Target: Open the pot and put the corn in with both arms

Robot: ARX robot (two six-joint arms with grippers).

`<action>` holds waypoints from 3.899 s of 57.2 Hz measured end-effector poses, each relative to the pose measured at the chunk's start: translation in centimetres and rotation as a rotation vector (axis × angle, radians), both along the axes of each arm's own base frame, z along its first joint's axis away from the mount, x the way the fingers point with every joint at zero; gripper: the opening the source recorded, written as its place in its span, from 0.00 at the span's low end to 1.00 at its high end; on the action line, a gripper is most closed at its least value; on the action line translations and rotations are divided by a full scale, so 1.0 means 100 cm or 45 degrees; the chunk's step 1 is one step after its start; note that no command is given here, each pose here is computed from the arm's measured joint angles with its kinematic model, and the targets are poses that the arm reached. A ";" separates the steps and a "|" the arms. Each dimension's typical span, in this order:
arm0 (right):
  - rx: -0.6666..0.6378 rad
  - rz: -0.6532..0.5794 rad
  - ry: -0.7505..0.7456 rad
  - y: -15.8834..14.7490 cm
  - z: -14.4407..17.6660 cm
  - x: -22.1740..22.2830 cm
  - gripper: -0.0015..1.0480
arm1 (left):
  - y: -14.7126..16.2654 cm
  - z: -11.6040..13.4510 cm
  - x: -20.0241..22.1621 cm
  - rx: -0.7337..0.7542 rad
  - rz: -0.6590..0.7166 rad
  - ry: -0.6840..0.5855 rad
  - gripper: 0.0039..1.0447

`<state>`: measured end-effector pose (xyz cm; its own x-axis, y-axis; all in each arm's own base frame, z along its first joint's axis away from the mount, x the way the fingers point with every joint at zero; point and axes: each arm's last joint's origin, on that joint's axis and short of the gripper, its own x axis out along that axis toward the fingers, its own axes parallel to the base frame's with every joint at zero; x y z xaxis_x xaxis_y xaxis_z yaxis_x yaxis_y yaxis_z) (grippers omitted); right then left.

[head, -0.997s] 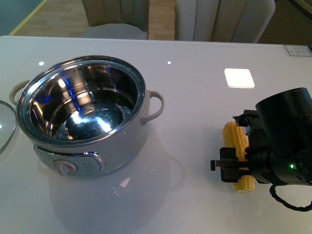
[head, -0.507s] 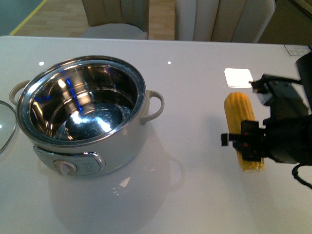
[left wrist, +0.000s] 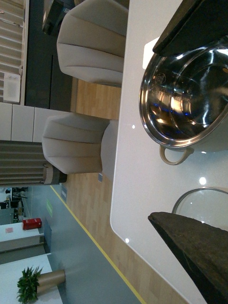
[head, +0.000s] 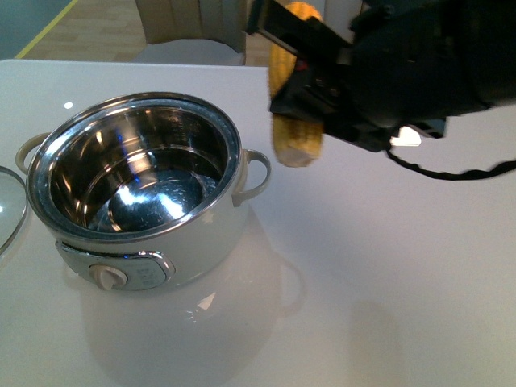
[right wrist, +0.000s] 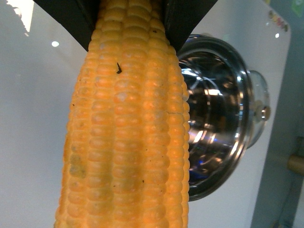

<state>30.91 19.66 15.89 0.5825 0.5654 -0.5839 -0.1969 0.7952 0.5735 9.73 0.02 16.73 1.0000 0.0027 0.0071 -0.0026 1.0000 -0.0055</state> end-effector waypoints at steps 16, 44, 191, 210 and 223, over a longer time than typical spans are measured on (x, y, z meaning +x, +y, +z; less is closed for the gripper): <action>0.101 -0.039 0.124 0.046 -0.012 0.024 0.18 | 0.000 0.000 0.000 0.000 0.000 0.000 0.94; 0.021 0.025 0.231 0.105 -0.038 0.039 0.16 | 0.000 0.000 0.000 0.000 0.000 0.000 0.94; -0.605 -0.600 -1.086 -0.196 0.013 -0.189 0.02 | 0.000 0.000 0.000 0.000 0.000 0.000 0.94; -0.605 -0.601 -1.087 -0.196 0.013 -0.197 0.02 | 0.000 0.000 0.000 0.000 0.000 0.000 0.94; -0.605 -0.601 -1.087 -0.196 0.013 -0.201 0.02 | 0.000 0.000 0.000 0.000 0.000 0.000 0.94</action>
